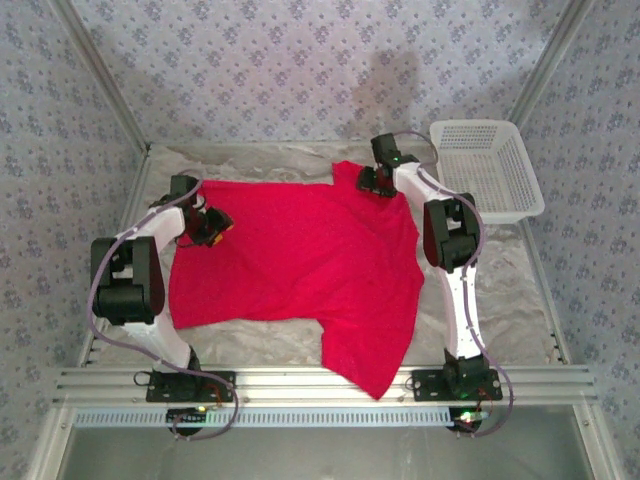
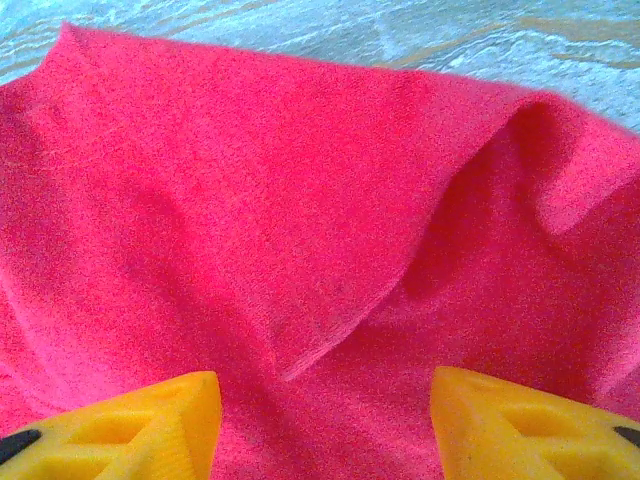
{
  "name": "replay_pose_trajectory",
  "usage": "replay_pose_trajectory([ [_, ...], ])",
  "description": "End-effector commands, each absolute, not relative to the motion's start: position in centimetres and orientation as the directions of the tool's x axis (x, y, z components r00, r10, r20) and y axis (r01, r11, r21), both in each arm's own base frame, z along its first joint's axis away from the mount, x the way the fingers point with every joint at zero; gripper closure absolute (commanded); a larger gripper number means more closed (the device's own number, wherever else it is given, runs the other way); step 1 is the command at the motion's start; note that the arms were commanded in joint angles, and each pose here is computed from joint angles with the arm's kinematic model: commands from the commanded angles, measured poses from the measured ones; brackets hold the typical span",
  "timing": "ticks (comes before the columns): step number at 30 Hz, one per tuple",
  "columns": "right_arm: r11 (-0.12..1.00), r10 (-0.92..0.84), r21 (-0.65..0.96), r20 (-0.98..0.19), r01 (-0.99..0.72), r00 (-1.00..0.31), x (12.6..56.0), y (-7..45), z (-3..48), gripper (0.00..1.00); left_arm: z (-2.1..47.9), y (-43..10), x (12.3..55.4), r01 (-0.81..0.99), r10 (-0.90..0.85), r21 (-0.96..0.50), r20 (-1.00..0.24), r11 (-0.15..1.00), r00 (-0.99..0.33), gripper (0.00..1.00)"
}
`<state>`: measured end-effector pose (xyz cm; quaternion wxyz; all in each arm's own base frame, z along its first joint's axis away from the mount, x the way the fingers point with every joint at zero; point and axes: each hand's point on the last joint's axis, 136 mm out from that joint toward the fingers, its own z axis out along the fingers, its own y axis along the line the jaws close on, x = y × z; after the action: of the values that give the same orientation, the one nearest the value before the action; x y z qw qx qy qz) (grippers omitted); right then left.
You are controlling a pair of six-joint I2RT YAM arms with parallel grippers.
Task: Fold the inside-out t-shirt
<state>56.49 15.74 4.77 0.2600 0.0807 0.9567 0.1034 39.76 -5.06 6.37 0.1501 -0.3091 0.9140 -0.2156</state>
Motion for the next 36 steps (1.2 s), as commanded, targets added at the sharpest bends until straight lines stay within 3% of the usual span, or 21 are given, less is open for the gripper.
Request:
replay_pose_trajectory([
  [1,0.958,0.248,0.254,-0.500,0.133,-0.830,57.4,14.9,6.2,0.44,6.8,-5.4,40.7,-0.493,-0.630,-0.502,-0.143,0.711,-0.763,0.59],
  [5,0.953,0.268,0.262,-0.496,0.153,-0.826,58.8,14.9,5.5,0.57,6.7,-5.4,40.7,-0.494,-0.628,-0.498,-0.140,0.712,-0.765,0.59],
  [8,0.945,0.294,0.279,-0.494,0.171,-0.818,59.8,14.8,5.5,0.84,6.7,-5.4,40.7,-0.492,-0.625,-0.496,-0.141,0.716,-0.767,0.60],
  [11,0.936,0.320,0.303,-0.512,0.181,-0.797,60.9,14.7,6.5,1.00,6.5,-5.3,40.7,-0.493,-0.621,-0.487,-0.140,0.721,-0.771,0.60],
  [16,0.904,0.405,0.360,-0.540,0.233,-0.738,62.8,12.9,9.2,1.00,6.3,-5.1,40.4,-0.493,-0.613,-0.469,-0.140,0.733,-0.778,0.60],
  [21,0.788,0.613,0.485,-0.550,0.381,-0.568,65.8,7.2,11.9,1.00,6.0,-5.0,40.3,-0.497,-0.612,-0.461,-0.137,0.735,-0.779,0.60],
  [22,0.749,0.657,0.530,-0.522,0.397,-0.543,66.3,6.4,11.8,0.93,5.8,-5.0,40.2,-0.501,-0.615,-0.460,-0.134,0.733,-0.777,0.60],
  [24,0.665,0.735,0.605,-0.425,0.438,-0.528,66.8,5.6,10.9,0.59,5.8,-5.0,40.2,-0.503,-0.618,-0.462,-0.133,0.731,-0.775,0.60],
  [26,0.616,0.758,0.650,-0.335,0.445,-0.560,66.6,6.3,10.6,0.39,5.7,-4.9,40.1,-0.503,-0.618,-0.459,-0.137,0.732,-0.774,0.60],
  [27,0.610,0.751,0.660,-0.307,0.437,-0.585,66.3,6.9,10.9,0.34,5.8,-4.9,40.0,-0.504,-0.618,-0.458,-0.138,0.733,-0.774,0.60],
  [31,0.697,0.658,0.610,-0.337,0.377,-0.673,62.8,9.3,12.7,0.31,6.1,-4.8,39.7,-0.501,-0.615,-0.454,-0.143,0.737,-0.775,0.59],
  [36,0.782,0.528,0.549,-0.333,0.295,-0.781,54.8,13.3,11.9,0.30,6.7,-4.4,40.5,-0.497,-0.615,-0.455,-0.154,0.739,-0.773,0.57],
])
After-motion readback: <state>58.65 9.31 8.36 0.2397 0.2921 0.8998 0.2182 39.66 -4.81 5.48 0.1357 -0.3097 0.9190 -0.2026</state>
